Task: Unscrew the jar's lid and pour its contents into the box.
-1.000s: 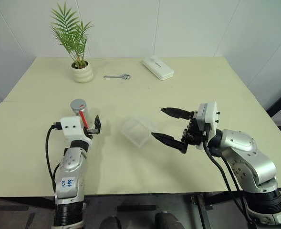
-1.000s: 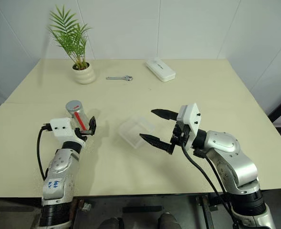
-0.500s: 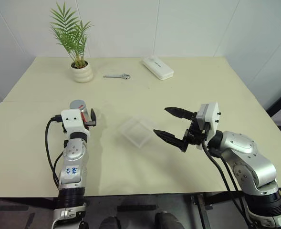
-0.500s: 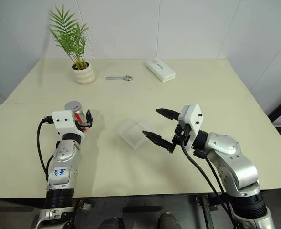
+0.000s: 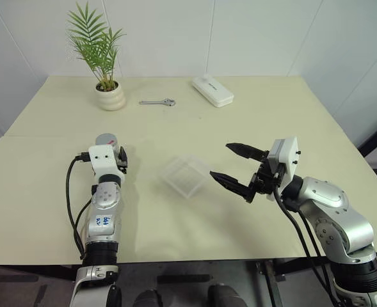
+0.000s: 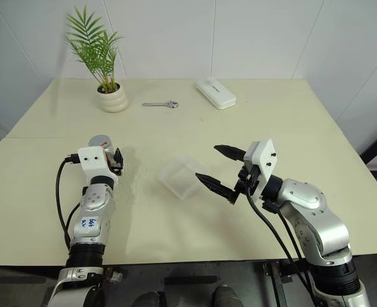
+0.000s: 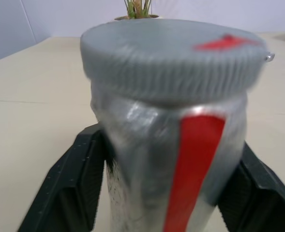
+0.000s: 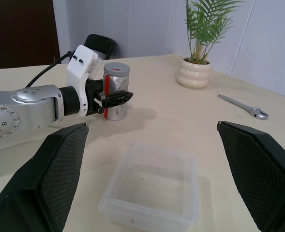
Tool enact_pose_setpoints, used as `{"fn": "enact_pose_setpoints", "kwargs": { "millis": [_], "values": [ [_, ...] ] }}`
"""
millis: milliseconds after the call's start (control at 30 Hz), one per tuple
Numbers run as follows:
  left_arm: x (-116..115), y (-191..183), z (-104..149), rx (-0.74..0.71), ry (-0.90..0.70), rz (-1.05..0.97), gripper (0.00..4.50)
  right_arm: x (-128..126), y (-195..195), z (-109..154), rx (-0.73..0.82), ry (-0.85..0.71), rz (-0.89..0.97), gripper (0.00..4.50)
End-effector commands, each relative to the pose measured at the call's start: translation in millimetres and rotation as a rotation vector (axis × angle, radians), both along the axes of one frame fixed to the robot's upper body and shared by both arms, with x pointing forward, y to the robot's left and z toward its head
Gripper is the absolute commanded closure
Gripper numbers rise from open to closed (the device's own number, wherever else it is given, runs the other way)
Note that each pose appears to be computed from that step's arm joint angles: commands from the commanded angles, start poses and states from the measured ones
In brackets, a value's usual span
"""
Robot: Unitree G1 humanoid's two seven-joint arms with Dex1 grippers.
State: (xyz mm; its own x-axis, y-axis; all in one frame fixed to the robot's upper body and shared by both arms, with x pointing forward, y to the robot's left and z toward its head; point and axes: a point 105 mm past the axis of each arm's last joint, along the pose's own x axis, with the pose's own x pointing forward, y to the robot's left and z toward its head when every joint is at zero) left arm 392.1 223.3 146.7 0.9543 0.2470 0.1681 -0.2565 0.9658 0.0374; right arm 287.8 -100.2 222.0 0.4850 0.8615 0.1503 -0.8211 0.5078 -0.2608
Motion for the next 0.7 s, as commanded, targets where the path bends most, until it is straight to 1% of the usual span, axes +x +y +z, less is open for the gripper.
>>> {"fn": "enact_pose_setpoints", "kwargs": {
  "millis": [33, 100, 233, 300, 333, 367, 400, 433, 467, 533, 567, 633, 700],
  "values": [
    [-3, 2, 17, 0.025, -0.062, 0.0, 2.05, -3, 0, 6, 0.009, -0.029, 0.002, 0.0],
    [-3, 0, 19, 0.026, -0.072, -0.016, 2.55, -3, 0, 6, 0.013, -0.024, 0.002, 0.0],
    [-3, -3, 23, 0.033, -0.1, -0.076, 2.57, -2, 1, 5, 0.021, -0.015, -0.002, 0.0],
    [-4, -6, 38, 0.042, -0.146, -0.196, 2.57, 2, -1, 8, 0.04, -0.013, -0.03, 0.0],
    [-6, -12, 52, 0.104, -0.173, -0.317, 2.57, 7, -3, 12, 0.042, -0.006, -0.07, 0.0],
    [-9, -16, 62, 0.152, -0.188, -0.402, 2.57, 11, -4, 15, 0.043, -0.001, -0.099, 0.0],
    [-11, -20, 67, 0.17, -0.182, -0.494, 2.57, 17, -4, 14, 0.024, 0.03, -0.138, 0.0],
    [-16, -25, 74, 0.194, -0.172, -0.603, 2.57, 19, -1, 20, 0.03, 0.038, -0.15, 0.0],
    [-19, -28, 77, 0.201, -0.163, -0.668, 2.57, 21, 2, 24, 0.035, 0.043, -0.152, 0.0],
    [-30, -39, 83, 0.232, -0.096, -0.889, 2.57, 22, 14, 39, 0.064, 0.052, -0.137, 0.0],
    [-35, -43, 85, 0.24, -0.072, -0.963, 2.57, 22, 19, 44, 0.067, 0.053, -0.131, 0.0],
    [-40, -48, 84, 0.24, 0.014, -1.072, 2.57, 22, 28, 51, 0.061, 0.063, -0.113, 0.0],
    [-54, -65, 81, 0.285, 0.122, -1.259, 2.57, 24, 49, 60, 0.03, 0.078, -0.065, 0.0]
  ]
}}
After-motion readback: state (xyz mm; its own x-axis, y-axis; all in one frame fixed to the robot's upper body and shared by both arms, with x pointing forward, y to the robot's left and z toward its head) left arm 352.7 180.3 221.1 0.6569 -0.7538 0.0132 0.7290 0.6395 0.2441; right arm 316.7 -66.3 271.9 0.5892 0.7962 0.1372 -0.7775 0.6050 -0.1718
